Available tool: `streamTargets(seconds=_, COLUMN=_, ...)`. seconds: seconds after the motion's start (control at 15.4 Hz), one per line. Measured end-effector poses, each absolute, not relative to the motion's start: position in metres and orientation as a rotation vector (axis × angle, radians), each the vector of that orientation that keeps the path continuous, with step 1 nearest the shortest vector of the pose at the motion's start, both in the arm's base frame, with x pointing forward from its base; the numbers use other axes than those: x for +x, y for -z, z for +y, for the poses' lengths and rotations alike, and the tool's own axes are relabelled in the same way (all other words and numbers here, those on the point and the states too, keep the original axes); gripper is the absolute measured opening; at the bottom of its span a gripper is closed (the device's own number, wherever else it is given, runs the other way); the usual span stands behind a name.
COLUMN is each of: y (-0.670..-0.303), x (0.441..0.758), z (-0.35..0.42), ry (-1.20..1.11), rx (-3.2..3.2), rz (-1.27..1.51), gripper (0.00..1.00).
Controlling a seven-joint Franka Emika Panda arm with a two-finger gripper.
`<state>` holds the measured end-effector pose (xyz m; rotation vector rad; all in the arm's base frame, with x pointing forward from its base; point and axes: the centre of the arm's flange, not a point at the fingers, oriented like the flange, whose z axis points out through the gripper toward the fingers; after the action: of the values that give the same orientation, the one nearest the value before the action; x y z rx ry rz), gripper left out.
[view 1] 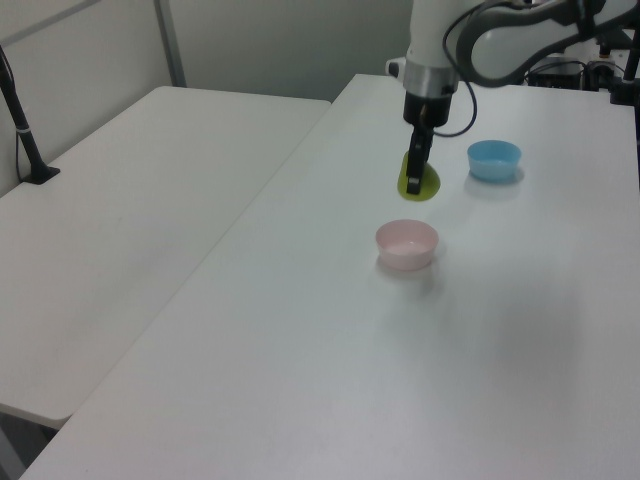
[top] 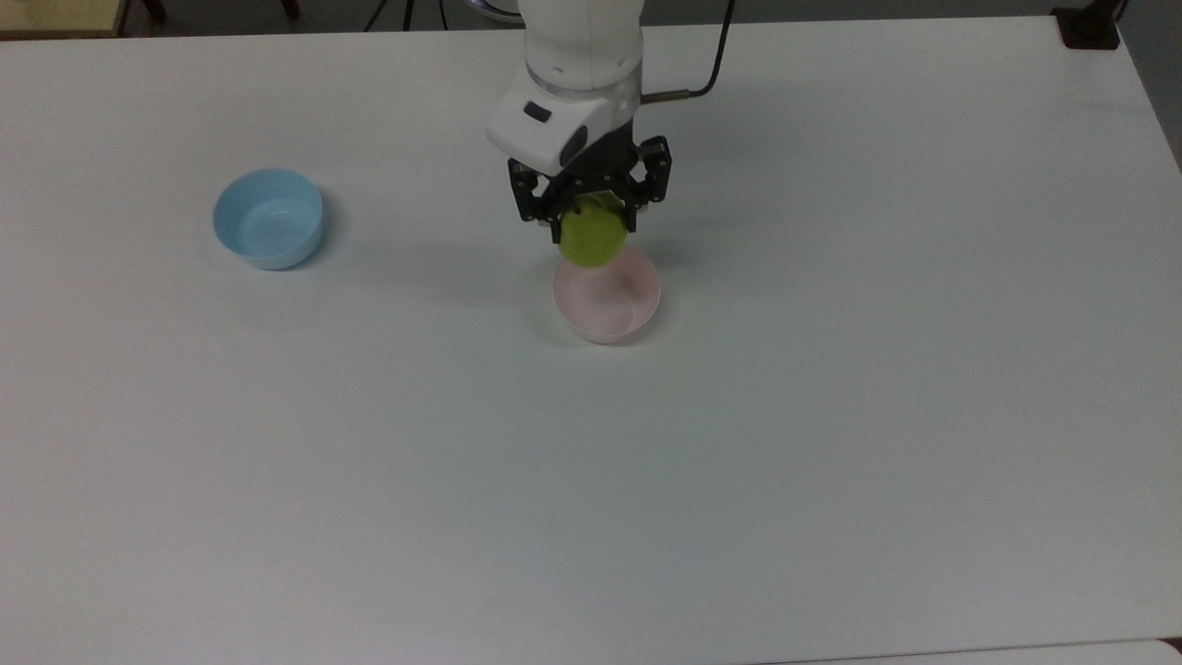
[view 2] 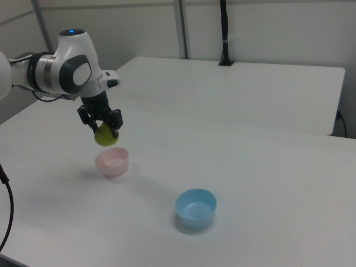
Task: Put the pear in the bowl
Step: 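Lower the pear into the pink bowl and open the gripper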
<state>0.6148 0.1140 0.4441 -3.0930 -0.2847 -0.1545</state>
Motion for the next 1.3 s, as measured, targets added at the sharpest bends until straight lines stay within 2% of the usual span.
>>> streamTargets(seconds=0.58, y=-0.363, x=0.631, z=0.147, ry=0.167, rx=-3.162, rz=-0.349, gripper=0.74)
streamTargets(seconds=1.1, y=-0.340, x=0.633, z=0.151, ry=0.149, rx=-3.178, rz=-0.332, gripper=0.74)
streamTargets(seconds=1.23, y=-0.341, x=0.634, z=0.149, ry=0.153, rx=-3.181, rz=-0.295, gripper=0.95)
streamTargets(seconds=1.3, y=-0.342, x=0.634, z=0.149, ry=0.155, rx=-3.181, rz=-0.292, gripper=1.00)
